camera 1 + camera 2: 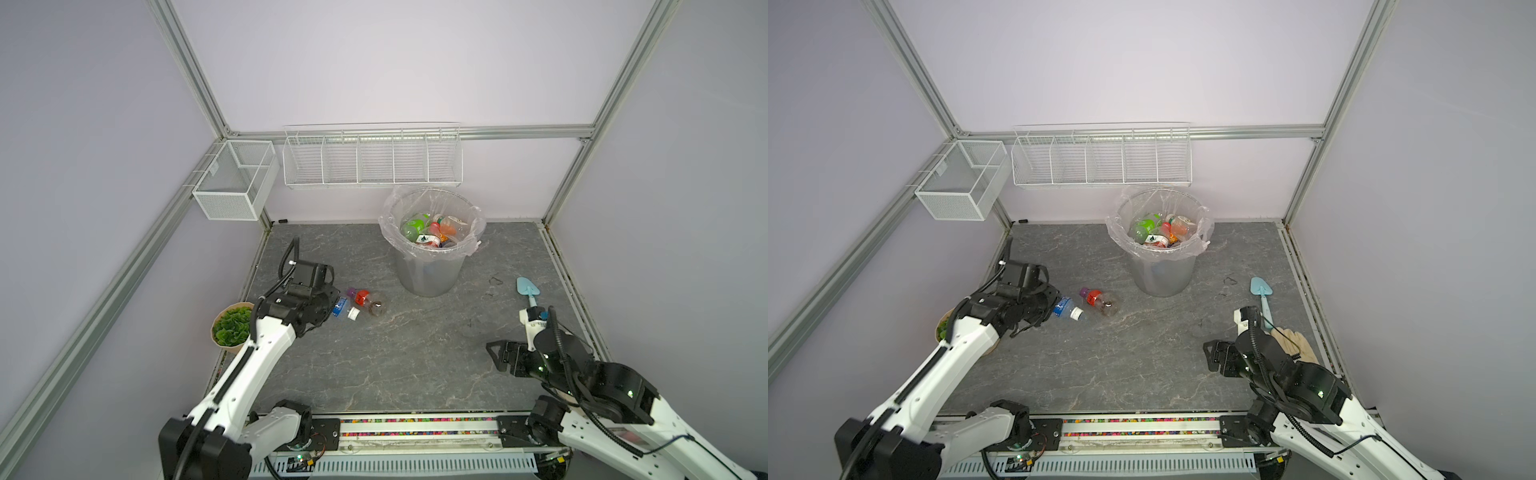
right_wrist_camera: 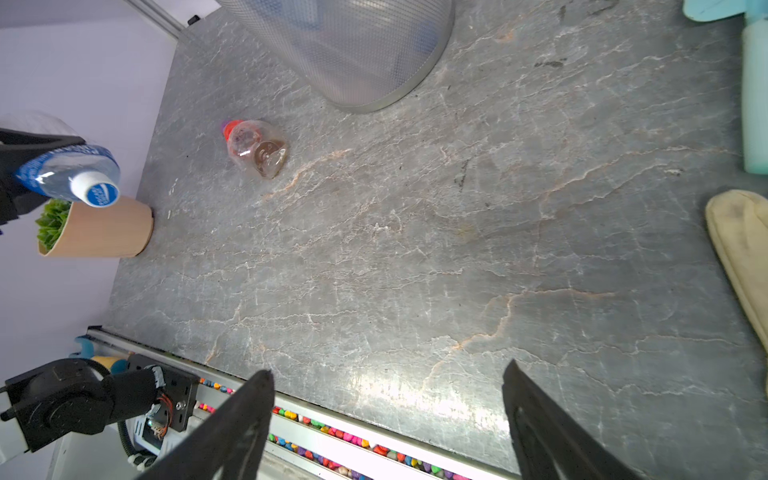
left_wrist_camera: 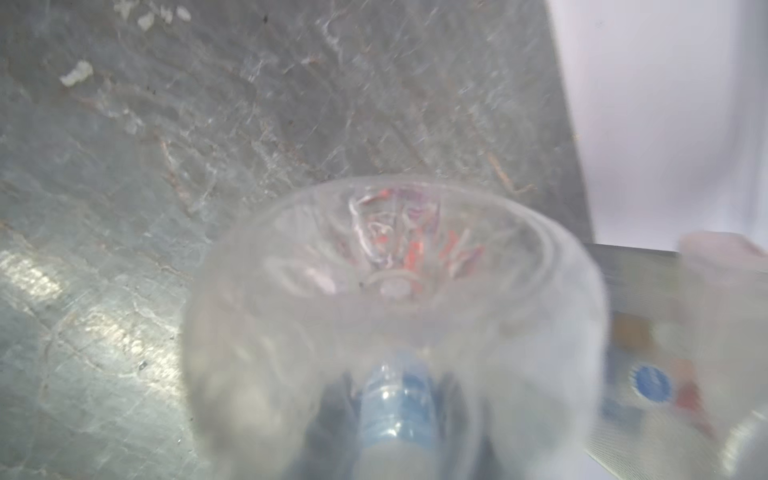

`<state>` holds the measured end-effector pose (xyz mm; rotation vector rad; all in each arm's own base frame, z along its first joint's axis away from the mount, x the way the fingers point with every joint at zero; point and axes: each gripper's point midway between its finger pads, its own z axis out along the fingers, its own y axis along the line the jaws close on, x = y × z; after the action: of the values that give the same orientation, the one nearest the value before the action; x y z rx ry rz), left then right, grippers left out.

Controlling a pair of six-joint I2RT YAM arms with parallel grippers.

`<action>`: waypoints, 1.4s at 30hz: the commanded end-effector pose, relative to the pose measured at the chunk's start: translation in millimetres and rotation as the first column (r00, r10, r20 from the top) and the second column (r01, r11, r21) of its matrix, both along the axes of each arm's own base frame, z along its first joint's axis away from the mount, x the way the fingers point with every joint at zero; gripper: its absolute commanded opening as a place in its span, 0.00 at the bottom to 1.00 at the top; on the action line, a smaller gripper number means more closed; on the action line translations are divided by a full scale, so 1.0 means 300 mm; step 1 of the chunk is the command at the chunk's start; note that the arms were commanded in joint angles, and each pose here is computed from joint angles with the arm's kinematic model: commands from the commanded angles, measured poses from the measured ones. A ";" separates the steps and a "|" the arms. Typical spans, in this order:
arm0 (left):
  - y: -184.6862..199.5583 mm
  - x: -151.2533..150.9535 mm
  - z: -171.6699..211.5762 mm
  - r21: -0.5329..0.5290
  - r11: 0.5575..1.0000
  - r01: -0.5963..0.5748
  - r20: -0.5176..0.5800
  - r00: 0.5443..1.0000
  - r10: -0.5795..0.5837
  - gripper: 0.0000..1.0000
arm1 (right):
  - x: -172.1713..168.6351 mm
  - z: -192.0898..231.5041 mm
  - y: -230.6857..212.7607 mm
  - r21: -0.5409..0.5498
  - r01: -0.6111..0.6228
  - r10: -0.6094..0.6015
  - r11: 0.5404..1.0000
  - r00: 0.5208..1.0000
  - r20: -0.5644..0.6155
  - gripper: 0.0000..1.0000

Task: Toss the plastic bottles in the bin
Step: 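Lift the blue-labeled bottle and carry it up toward the bin with the left gripper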

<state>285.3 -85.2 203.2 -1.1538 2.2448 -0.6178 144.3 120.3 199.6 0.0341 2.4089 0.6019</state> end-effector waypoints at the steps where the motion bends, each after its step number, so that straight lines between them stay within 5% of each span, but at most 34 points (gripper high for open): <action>1: 0.074 -0.050 0.076 0.060 0.997 -0.040 0.093 0.995 0.035 0.00 | 0.013 0.056 0.082 0.022 -0.100 0.099 0.995 0.995 0.027 0.89; 9: 0.157 -0.160 0.315 0.152 0.988 -0.032 0.296 0.955 -0.015 0.00 | 0.032 0.050 0.209 -0.017 -0.185 0.185 0.983 0.982 0.032 0.89; 18: 0.227 -0.296 0.652 0.181 0.981 -0.071 0.605 0.795 -0.054 0.00 | 0.012 -0.032 0.360 -0.082 -0.287 0.286 0.954 0.958 -0.021 0.88; 21: 0.210 -0.335 0.746 0.188 0.982 -0.035 0.697 0.709 -0.108 0.00 | -0.001 -0.063 0.405 -0.096 -0.320 0.317 0.943 0.947 -0.042 0.88; 32: 0.015 -0.454 1.056 0.248 0.938 0.241 0.916 0.256 -0.308 0.00 | -0.037 -0.127 0.472 -0.138 -0.378 0.370 0.915 0.925 -0.086 0.88; 36: -0.055 -0.465 1.132 0.292 0.897 0.330 0.920 0.159 -0.358 0.00 | -0.035 -0.117 0.459 -0.141 -0.367 0.360 0.919 0.930 -0.074 0.88; 42: -0.098 -0.440 1.212 0.336 0.870 0.362 0.911 0.110 -0.397 0.00 | -0.029 -0.116 0.400 -0.153 -0.323 0.319 0.934 0.947 -0.050 0.88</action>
<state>167.1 -108.6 541.3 -0.0179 1.3576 -1.0987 134.4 251.1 162.9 -0.4706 2.5142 0.5745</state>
